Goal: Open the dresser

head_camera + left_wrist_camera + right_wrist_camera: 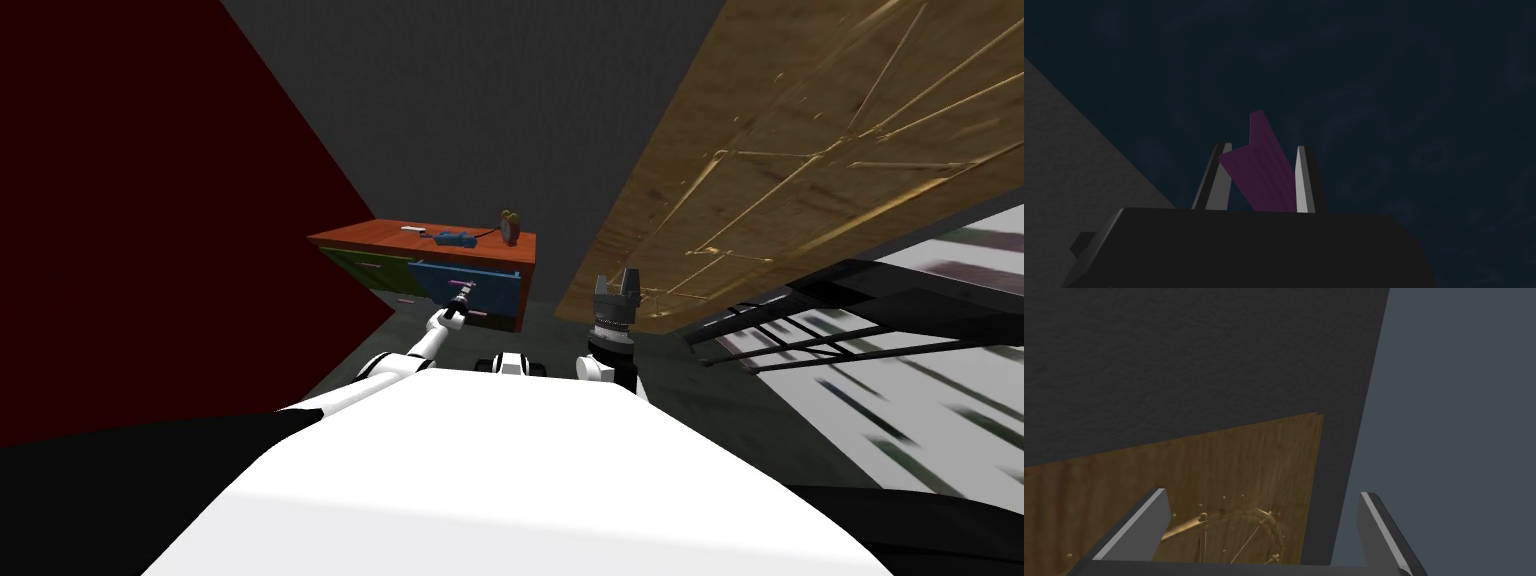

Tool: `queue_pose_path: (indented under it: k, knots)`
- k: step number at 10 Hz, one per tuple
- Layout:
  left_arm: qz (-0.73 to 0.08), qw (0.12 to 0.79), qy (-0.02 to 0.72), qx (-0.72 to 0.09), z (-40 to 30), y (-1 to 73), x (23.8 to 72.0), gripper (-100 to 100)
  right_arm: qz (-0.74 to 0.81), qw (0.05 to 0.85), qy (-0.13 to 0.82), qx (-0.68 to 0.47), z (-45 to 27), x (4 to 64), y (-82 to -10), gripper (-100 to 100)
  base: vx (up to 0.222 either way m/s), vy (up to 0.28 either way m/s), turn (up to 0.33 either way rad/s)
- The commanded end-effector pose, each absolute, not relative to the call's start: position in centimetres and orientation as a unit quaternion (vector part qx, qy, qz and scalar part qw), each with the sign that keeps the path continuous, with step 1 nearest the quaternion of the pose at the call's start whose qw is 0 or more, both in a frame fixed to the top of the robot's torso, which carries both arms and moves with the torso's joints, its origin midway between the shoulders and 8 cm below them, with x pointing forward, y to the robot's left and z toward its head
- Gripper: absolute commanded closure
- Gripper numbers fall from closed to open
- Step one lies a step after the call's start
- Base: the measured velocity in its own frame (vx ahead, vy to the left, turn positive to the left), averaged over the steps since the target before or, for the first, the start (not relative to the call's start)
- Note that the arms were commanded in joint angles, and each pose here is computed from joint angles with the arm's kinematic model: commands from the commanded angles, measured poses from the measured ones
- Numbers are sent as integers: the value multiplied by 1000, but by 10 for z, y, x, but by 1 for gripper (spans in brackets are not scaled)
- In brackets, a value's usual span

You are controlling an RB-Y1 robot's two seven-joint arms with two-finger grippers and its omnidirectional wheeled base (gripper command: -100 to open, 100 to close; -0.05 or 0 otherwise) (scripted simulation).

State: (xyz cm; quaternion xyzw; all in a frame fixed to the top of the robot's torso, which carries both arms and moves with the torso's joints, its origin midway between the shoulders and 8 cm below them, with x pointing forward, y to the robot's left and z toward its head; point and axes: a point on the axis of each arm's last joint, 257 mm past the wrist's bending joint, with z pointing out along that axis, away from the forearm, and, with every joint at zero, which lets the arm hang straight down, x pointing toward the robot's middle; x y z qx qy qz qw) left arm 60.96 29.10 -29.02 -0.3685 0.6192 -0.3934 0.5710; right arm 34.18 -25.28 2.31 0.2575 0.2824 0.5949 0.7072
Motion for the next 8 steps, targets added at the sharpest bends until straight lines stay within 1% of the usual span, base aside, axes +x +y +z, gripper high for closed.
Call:
queue_pose_path:
  k: [1,3,5,8]
  knots:
    - [-393,570,620,-369,-290,291,610,100,595,707,282,258,23,342,-253,0,-83,3,3]
    - [-387,581,611,-373,-290,333,588,100,595,707,282,258,23,342,-253,0,2,-89,-50]
    - [-388,576,610,-382,-299,337,578,100,595,707,282,258,23,342,-253,0,32,-68,20]
    - [-391,586,599,-381,-289,373,555,100,595,707,282,258,23,342,-253,0,27,-63,-29]
